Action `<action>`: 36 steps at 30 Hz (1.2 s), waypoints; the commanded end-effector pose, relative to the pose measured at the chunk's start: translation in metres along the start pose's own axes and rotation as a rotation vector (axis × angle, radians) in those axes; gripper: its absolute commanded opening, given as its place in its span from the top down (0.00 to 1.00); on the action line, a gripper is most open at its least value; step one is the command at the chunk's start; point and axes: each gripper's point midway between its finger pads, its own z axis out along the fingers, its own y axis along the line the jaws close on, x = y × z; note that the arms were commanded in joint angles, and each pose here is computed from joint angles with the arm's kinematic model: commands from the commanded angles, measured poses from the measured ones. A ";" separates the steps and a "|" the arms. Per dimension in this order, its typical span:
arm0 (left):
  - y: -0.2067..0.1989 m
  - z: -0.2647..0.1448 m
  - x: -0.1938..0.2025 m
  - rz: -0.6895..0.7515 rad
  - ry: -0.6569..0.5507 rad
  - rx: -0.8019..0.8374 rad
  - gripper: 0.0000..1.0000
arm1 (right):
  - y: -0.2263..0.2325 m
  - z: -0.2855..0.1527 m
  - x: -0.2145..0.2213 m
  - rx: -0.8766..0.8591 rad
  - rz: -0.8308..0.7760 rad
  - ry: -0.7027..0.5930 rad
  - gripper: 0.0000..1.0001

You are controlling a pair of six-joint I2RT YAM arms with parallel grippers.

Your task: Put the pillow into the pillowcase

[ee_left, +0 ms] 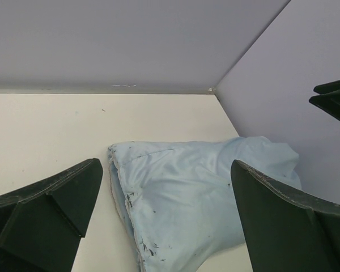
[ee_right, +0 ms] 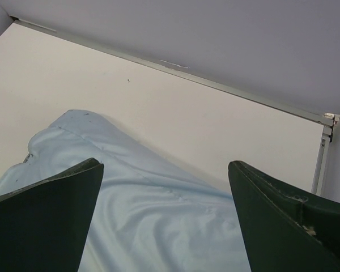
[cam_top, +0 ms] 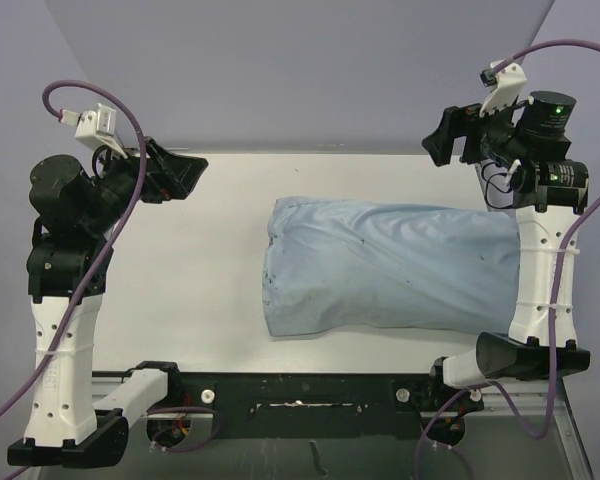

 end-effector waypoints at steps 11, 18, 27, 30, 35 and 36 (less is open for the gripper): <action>-0.006 -0.005 -0.007 0.020 -0.031 0.015 0.02 | 0.001 -0.016 -0.017 0.029 -0.034 -0.069 0.02; -0.005 -0.006 -0.005 0.024 -0.028 0.014 0.02 | 0.000 -0.016 -0.016 0.030 -0.035 -0.068 0.02; -0.004 -0.003 -0.002 0.018 -0.016 0.020 0.02 | -0.003 -0.016 -0.016 0.046 -0.039 -0.066 0.02; -0.005 -0.003 -0.003 0.021 -0.017 0.023 0.02 | -0.004 -0.016 -0.016 0.048 -0.038 -0.066 0.02; -0.005 -0.001 -0.002 0.023 -0.014 0.030 0.02 | -0.007 -0.015 -0.015 0.057 -0.036 -0.064 0.02; -0.006 -0.001 -0.002 0.023 -0.013 0.033 0.02 | -0.007 -0.015 -0.015 0.058 -0.036 -0.064 0.02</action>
